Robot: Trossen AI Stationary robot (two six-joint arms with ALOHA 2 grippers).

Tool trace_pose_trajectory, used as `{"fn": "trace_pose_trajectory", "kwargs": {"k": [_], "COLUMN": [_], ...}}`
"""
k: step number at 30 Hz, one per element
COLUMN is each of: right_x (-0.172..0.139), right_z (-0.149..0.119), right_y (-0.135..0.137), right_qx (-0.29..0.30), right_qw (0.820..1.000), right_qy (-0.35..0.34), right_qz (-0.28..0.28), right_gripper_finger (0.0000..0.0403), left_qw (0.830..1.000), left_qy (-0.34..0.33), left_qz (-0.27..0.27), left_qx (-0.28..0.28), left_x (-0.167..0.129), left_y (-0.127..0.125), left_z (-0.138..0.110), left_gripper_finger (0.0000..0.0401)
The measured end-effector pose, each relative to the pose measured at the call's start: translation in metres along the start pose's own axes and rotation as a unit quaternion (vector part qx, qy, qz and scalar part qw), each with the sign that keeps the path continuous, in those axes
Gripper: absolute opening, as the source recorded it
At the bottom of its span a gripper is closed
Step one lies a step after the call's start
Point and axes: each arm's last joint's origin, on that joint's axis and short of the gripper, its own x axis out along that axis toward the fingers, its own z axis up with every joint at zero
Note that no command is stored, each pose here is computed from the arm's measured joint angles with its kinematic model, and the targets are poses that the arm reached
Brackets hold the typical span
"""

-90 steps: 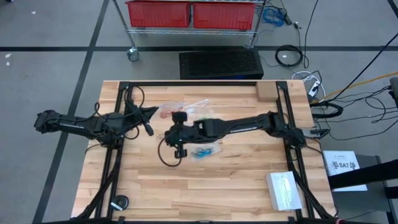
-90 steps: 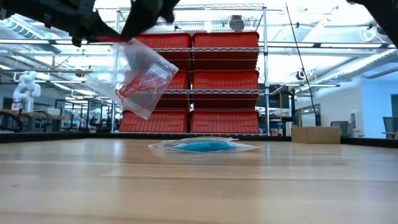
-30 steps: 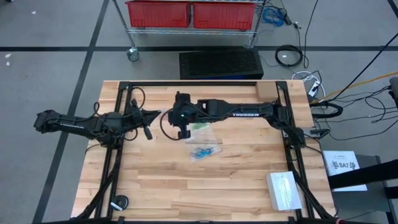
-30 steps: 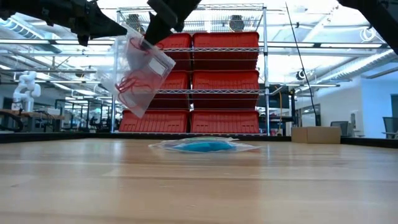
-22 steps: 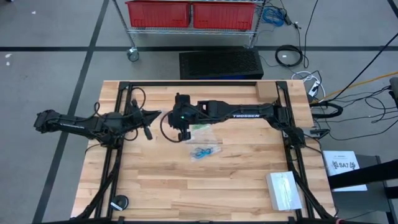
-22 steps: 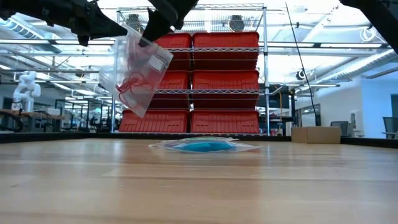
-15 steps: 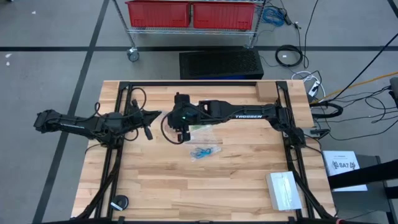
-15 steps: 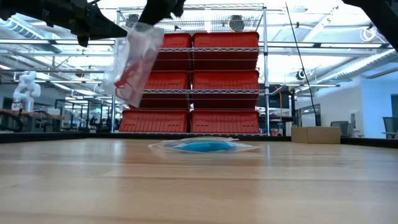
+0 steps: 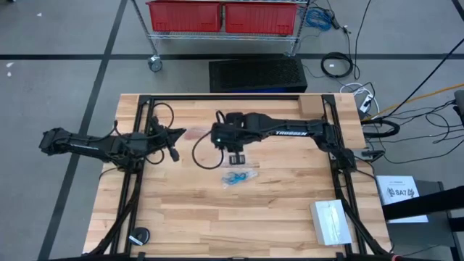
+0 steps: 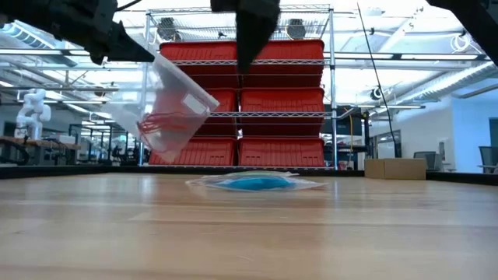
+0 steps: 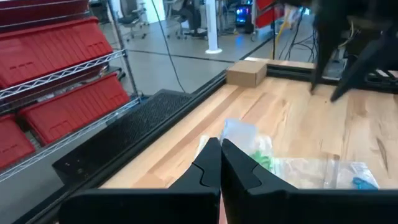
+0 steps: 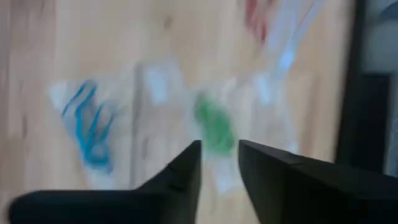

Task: Sort rubber bands
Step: Close the left transparent bag

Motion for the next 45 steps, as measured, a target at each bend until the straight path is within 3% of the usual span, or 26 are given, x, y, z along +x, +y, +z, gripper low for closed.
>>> {"fn": "trace_pose_trajectory", "kwargs": {"k": [5,13,22,28,31,34,39,45], "right_x": [0.035,0.099,0.101,0.097,0.1,0.105,0.112,0.12], "right_z": [-0.009,-0.026,-0.055,-0.074,-0.075,-0.073,-0.073,-0.068], "right_y": [0.013,0.04,0.06,0.067,0.068,0.07,0.065,0.052], "right_qx": [-0.012,-0.001,0.099,0.226,0.301,0.34,0.409,0.477], "right_qw": [0.998,0.994,0.979,0.939,0.907,0.889,0.859,0.814], "right_qy": [0.037,0.01,-0.123,-0.205,-0.234,-0.239,-0.226,-0.246], "right_qz": [0.05,0.108,0.129,0.156,0.18,0.193,0.208,0.221], "right_gripper_finger": [0.0009,0.0001,0.0,0.0,0.0001,0.0013,0.0062,0.0149], "left_qw": [1.0,0.998,0.99,0.97,0.962,0.96,0.959,0.958], "left_qy": [0.008,0.053,0.13,0.224,0.242,0.234,0.207,0.189], "left_qz": [0.001,0.011,0.007,-0.092,-0.12,-0.145,-0.181,-0.199], "left_qx": [0.001,0.032,0.048,-0.009,-0.038,-0.05,-0.072,-0.083], "left_x": [0.0,0.0,0.016,0.032,0.04,0.049,0.06,0.061], "left_y": [0.0,0.001,-0.011,-0.031,-0.04,-0.048,-0.058,-0.06], "left_z": [-0.002,-0.009,-0.017,-0.037,-0.042,-0.044,-0.042,-0.039], "left_gripper_finger": [0.0,0.0,0.0,0.0007,0.0029,0.006,0.0122,0.018]}}
